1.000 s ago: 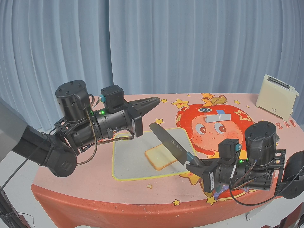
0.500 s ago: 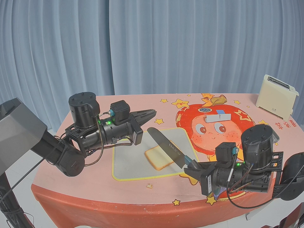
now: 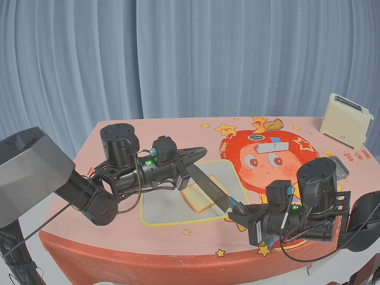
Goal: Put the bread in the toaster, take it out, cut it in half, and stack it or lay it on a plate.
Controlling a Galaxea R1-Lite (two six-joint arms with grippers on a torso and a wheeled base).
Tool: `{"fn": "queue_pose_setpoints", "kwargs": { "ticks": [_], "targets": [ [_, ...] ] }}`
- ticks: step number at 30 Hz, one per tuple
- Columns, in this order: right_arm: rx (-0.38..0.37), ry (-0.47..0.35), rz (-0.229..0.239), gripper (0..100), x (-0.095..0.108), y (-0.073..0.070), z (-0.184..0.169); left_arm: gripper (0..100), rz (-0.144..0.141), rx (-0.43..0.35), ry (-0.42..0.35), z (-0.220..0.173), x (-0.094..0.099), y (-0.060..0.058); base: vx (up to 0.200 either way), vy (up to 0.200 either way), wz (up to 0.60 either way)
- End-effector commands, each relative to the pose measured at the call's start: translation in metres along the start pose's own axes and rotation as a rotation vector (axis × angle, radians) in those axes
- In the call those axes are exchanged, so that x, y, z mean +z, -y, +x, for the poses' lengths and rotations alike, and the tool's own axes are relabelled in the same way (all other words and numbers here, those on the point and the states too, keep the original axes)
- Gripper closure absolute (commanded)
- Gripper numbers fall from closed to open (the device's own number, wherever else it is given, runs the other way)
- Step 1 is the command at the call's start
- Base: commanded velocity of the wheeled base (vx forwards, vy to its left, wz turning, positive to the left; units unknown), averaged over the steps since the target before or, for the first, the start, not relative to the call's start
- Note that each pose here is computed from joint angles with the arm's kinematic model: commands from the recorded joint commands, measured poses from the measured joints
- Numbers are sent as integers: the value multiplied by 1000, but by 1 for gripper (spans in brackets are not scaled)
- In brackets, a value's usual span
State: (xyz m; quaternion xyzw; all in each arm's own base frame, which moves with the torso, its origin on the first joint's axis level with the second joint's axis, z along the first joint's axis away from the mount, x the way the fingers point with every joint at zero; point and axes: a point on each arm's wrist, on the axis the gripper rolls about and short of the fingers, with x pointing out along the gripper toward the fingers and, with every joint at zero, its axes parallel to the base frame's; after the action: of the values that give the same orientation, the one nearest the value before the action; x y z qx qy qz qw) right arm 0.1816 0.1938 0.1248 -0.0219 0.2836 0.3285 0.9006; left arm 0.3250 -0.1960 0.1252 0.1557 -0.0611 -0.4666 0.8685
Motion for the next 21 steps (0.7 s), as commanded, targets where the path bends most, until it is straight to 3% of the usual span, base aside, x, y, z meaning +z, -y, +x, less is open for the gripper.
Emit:
{"fn": "queue_pose_setpoints", "kwargs": {
  "ticks": [1,7,9,12,16,21],
  "targets": [
    [-1,-9,0,100,-2,0,2,100,-13,-9,-11,3,-5,2,0,0,0],
    [-1,-7,0,100,-1,0,2,100,-36,-30,-8,6,-3,10,0,0,0],
    [0,-6,0,100,-1,0,2,100,-71,-53,-14,6,-2,18,0,0,0],
    [-5,-5,0,100,-1,0,2,100,-85,-56,-30,4,-6,19,0,0,0],
    [-10,0,1,100,0,0,1,100,-87,-56,-34,5,-8,19,0,0,0],
    [-8,5,2,100,1,0,-1,100,-65,-32,9,7,5,15,0,0,0]
  ]
}}
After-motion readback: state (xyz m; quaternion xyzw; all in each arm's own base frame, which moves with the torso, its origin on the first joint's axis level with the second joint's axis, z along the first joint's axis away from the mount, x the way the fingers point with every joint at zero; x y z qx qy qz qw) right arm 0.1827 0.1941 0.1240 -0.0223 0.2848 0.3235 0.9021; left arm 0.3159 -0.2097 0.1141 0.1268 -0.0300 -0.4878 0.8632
